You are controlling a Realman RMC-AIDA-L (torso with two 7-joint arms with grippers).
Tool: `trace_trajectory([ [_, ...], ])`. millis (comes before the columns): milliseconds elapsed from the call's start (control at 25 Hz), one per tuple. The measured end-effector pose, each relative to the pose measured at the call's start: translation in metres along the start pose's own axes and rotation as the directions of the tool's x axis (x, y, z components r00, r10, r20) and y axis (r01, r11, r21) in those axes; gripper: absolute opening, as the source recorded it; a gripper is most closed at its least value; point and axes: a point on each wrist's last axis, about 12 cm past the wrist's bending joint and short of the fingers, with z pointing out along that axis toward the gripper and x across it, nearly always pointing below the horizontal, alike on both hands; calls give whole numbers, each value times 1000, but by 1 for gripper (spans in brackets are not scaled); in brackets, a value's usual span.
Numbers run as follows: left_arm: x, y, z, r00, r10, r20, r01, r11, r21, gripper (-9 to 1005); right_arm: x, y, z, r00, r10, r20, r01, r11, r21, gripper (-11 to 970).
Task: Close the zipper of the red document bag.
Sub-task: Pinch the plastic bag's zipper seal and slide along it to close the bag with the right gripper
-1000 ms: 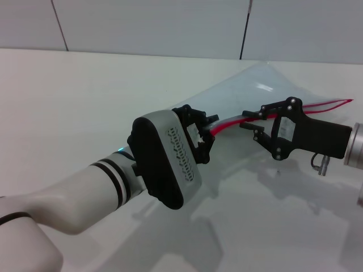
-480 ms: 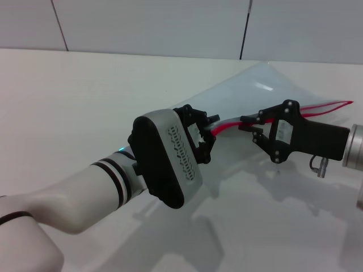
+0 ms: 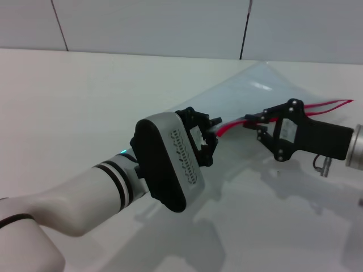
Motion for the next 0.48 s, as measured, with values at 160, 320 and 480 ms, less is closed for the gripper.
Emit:
trace_trajectory([
  [160,-5,-1,-2,1000,2,14,-2,1000,-2,55,5,-1,-10,1000,6,-25,-5,999,32,63],
  [320,-9,-2,-8,999,15,37,-15,1000,5,54,10,-2,-22,998,6,-59,-2,998,71,56],
  [480,-13,-2,-16,998,20,59,-20,1000,7,54,18,-3,-29,993,24,-114,-12,994,107,54],
])
